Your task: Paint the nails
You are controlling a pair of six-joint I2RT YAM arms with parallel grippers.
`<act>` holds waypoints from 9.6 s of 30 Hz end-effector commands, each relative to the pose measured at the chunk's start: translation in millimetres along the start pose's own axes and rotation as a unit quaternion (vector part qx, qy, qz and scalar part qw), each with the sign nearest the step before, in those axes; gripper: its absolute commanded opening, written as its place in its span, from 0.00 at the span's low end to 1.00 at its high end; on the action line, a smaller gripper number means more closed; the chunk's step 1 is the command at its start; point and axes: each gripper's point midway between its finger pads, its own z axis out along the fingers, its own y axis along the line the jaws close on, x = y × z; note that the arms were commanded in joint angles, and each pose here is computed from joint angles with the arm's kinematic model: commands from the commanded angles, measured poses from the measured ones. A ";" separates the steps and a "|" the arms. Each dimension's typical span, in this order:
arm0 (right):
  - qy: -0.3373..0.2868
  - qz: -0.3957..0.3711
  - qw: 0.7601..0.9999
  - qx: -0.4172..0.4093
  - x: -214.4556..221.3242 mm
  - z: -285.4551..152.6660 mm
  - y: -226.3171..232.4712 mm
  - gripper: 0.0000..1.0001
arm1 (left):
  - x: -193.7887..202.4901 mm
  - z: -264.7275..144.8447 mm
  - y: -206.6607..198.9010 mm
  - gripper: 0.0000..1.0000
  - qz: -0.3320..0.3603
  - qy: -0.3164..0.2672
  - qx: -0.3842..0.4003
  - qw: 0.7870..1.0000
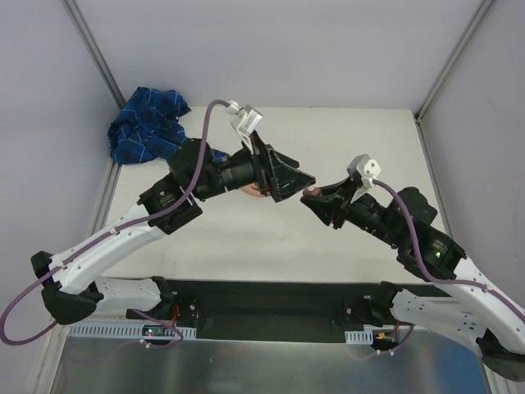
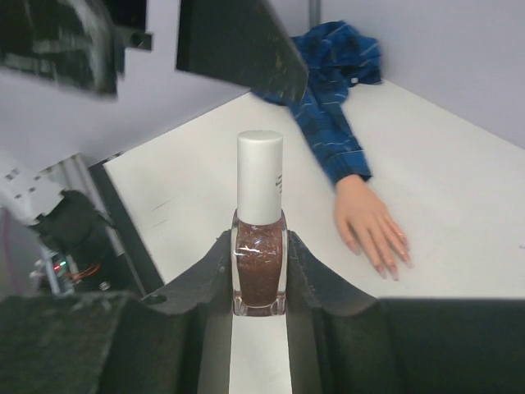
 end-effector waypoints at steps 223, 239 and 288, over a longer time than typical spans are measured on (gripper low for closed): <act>0.005 -0.043 0.996 -0.075 -38.7 -16.8 27.5 0.00 | -4.1 -27.0 -60.3 0.82 0.094 -0.033 0.105 0.989; 0.071 -0.051 0.993 -0.074 -25.7 -29.2 25.7 0.00 | 9.3 -38.9 -43.5 0.68 0.045 0.165 0.112 0.979; 0.099 -0.048 0.991 -0.080 -16.0 -6.8 27.2 0.00 | 6.5 -13.3 -22.7 0.25 0.058 0.170 0.072 0.981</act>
